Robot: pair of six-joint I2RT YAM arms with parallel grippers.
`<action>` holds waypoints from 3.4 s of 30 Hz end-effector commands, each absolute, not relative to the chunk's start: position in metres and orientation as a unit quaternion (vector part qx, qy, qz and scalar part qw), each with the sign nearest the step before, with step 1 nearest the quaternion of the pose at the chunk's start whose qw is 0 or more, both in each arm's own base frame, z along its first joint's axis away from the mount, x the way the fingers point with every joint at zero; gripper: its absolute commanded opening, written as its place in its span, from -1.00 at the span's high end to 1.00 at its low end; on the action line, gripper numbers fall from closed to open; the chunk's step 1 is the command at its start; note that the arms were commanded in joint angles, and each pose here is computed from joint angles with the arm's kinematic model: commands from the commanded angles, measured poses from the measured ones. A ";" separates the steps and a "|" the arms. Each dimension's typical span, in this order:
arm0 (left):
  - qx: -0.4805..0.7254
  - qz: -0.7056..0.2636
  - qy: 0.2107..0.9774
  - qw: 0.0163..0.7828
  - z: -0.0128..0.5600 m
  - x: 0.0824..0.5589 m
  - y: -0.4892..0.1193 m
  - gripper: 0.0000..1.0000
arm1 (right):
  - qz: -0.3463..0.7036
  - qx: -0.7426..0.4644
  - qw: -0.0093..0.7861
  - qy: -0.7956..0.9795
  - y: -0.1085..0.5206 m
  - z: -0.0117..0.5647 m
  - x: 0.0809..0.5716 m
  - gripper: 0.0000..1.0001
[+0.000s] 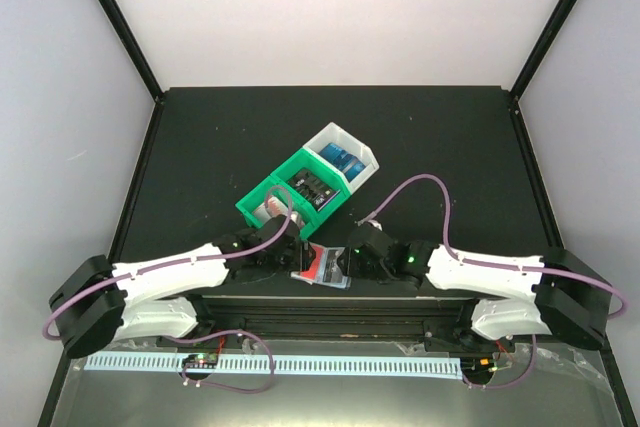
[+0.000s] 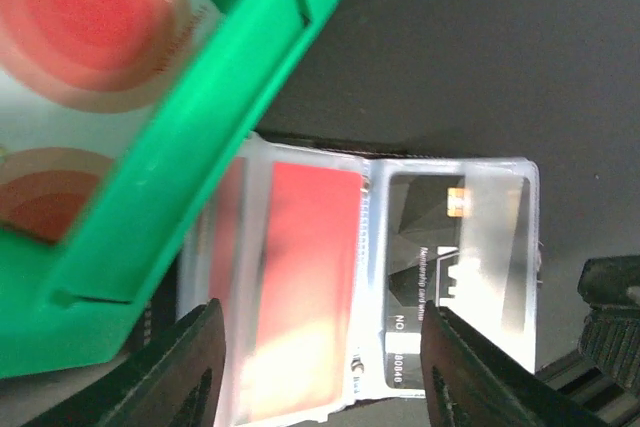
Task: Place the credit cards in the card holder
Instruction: Turn over the card slot in the card holder.
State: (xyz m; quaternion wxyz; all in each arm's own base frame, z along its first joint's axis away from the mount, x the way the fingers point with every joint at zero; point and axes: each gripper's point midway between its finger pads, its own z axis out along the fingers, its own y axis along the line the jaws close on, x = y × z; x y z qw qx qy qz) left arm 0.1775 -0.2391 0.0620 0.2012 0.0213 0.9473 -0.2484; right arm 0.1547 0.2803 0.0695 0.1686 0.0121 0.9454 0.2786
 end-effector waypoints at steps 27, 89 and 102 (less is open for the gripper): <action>0.022 -0.218 0.962 0.162 0.022 0.167 -0.201 -0.21 | 0.341 -0.079 0.147 0.925 0.355 0.076 0.164 0.18; 0.148 -0.336 0.921 0.132 0.051 0.152 -0.252 -0.31 | 0.230 -0.029 0.207 0.951 0.289 0.071 0.176 0.19; 0.159 -0.311 0.924 0.154 0.066 0.159 -0.259 -0.47 | 0.266 -0.018 0.234 0.935 0.277 0.091 0.173 0.08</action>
